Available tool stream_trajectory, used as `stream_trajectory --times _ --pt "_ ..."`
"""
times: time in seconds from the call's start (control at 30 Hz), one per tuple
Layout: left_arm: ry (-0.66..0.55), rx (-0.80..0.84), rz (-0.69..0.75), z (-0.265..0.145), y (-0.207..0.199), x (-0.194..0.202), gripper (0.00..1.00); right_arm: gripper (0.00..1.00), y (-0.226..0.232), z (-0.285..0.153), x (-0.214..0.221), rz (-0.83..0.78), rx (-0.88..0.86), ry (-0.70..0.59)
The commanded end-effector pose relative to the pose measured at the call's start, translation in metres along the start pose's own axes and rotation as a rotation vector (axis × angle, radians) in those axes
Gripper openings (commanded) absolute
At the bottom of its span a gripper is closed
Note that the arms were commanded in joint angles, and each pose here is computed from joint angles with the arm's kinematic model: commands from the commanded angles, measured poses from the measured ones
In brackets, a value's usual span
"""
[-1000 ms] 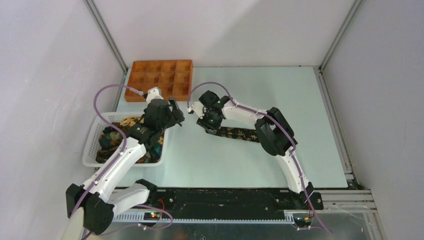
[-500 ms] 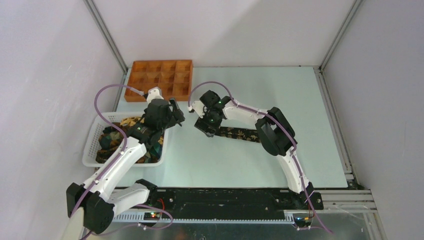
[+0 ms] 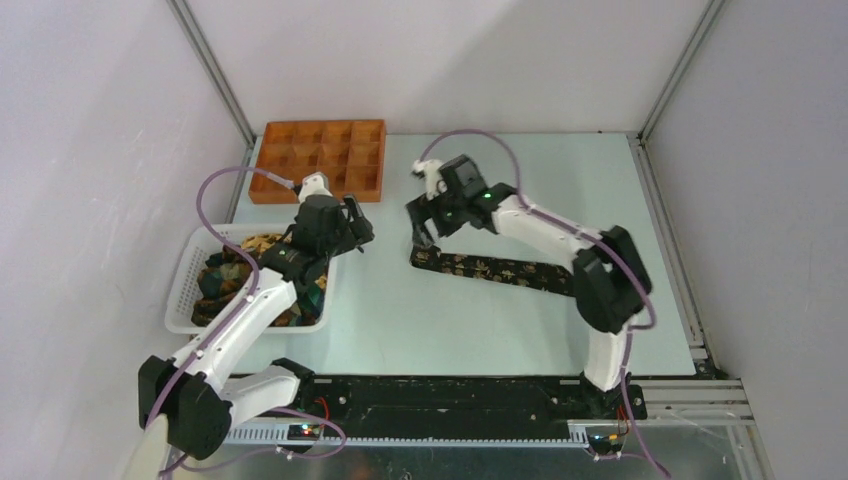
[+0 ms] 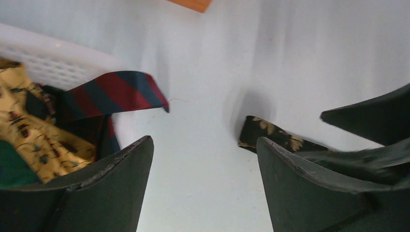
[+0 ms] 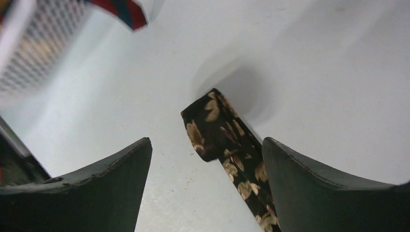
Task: Roll the ties
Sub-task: Roll the tie at the center of the board.
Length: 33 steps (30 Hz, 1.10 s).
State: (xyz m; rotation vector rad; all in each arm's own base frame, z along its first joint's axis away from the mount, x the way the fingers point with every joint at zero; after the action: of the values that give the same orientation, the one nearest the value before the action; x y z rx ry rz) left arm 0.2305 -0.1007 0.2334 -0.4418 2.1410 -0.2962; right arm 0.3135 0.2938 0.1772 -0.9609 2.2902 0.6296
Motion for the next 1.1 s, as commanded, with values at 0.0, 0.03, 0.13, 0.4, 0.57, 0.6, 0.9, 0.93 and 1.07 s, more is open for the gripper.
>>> stream_trajectory --times 0.0,0.03,0.13,0.4,0.57,0.6,0.9,0.93,1.07 --pt "-0.025 0.175 -0.054 0.004 -0.023 -0.013 0.84 0.84 -0.014 -0.046 -0.019 0.375 0.023 -0.219" --pt "-0.02 0.188 -0.058 0.008 -0.026 -0.012 0.84 0.83 -0.019 -0.05 -0.012 0.459 0.031 -0.218" --pt "0.025 0.223 -0.067 0.017 -0.032 -0.007 0.84 0.73 -0.025 -0.049 0.008 0.598 0.024 -0.188" --pt "0.168 0.325 -0.072 0.047 -0.05 0.016 0.83 0.51 -0.017 -0.04 0.026 0.781 -0.036 -0.152" --pt "0.222 0.339 -0.056 0.06 -0.055 0.032 0.83 0.45 -0.011 -0.034 0.028 0.802 -0.058 -0.135" --pt "0.234 0.338 -0.053 0.064 -0.056 0.036 0.83 0.43 -0.01 -0.031 0.027 0.806 -0.072 -0.135" --pt "0.276 0.298 -0.054 0.08 -0.052 0.052 0.83 0.32 -0.014 -0.005 0.033 0.855 -0.088 -0.113" --pt "0.281 0.296 -0.054 0.08 -0.052 0.054 0.83 0.32 -0.015 0.0 0.035 0.86 -0.085 -0.104" --pt "0.304 0.292 -0.057 0.086 -0.05 0.06 0.83 0.31 -0.018 0.008 0.039 0.87 -0.085 -0.097"
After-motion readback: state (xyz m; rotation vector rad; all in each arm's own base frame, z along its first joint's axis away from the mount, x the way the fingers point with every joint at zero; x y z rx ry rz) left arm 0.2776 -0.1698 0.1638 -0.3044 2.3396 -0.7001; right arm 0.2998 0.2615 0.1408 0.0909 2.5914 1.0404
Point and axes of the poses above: each gripper's point midway between its finger pads, its own z axis out along the fingers, its own y axis along the line the jaws close on, x = y × z, the point moved 10 cm from there along -z, back along the fingers, and after that the axes turned 2 degrees about -z, right-handed, at the moved point
